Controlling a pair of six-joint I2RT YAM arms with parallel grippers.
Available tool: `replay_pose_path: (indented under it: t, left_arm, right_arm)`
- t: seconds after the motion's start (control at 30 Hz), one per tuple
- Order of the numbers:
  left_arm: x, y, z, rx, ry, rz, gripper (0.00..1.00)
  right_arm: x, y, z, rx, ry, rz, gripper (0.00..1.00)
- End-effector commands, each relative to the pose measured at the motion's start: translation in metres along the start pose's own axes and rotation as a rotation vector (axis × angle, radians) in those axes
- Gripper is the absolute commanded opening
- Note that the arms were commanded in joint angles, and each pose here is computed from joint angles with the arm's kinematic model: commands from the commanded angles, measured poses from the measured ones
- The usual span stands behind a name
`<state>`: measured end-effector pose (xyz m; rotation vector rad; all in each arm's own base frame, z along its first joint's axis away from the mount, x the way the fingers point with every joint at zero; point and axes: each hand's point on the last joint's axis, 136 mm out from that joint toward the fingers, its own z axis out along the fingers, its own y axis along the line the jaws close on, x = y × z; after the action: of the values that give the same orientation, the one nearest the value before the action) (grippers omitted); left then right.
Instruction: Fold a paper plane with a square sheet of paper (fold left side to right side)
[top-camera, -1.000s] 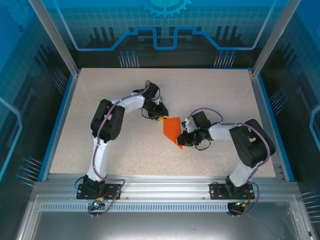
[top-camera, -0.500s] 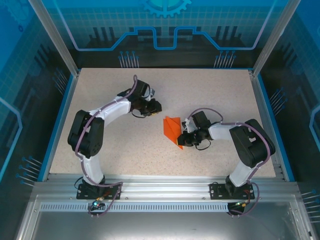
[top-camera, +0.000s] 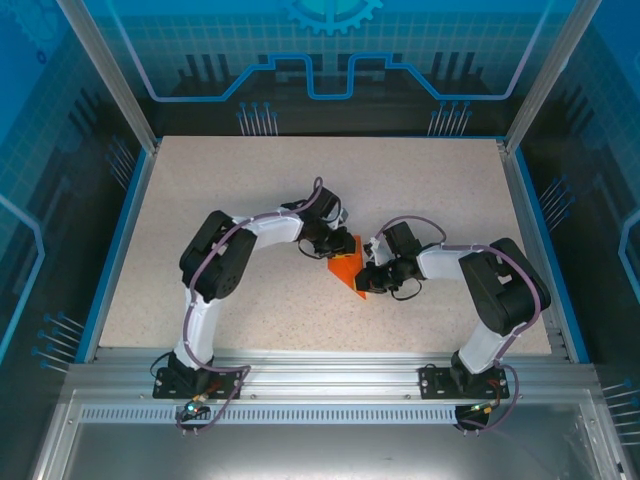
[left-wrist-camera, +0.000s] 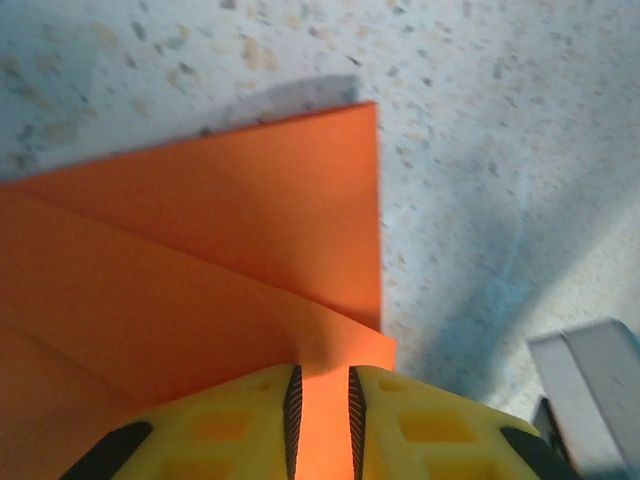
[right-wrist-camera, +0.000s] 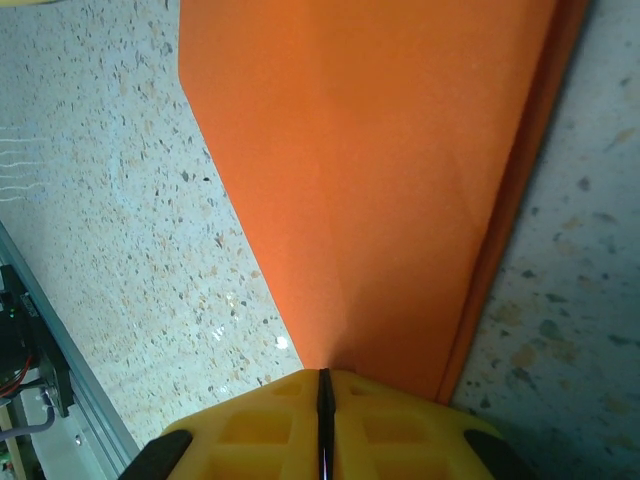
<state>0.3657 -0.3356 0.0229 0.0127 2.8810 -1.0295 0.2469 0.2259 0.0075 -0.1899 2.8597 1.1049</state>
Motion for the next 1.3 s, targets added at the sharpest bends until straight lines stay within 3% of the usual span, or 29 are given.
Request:
replay_pose_path:
  t: [0.0,0.27,0.57,0.9,1.27]
  left_arm:
    - [-0.006,0.013,0.005,-0.050,-0.005,-0.021,0.24]
    - [0.000,0.043,0.014,-0.124,0.002,-0.062,0.23]
    - [0.005,0.037,0.018,-0.102,0.010,-0.056,0.23]
    - [0.006,0.037,0.020,-0.101,0.011,-0.064,0.22]
    - [0.008,0.038,0.021,-0.106,0.017,-0.072,0.22]
  right_arm:
    - [0.052,-0.042,0.005,0.164,0.151,0.134,0.10]
    - [0.046,-0.024,-0.012,0.095,0.124,0.105,0.10]
    - [-0.015,0.035,-0.038,-0.036,-0.070,0.115,0.12]
    - [-0.057,0.025,-0.019,0.001,-0.193,0.287,0.10]
    - [-0.065,0.024,0.007,0.030,-0.193,0.317,0.10]
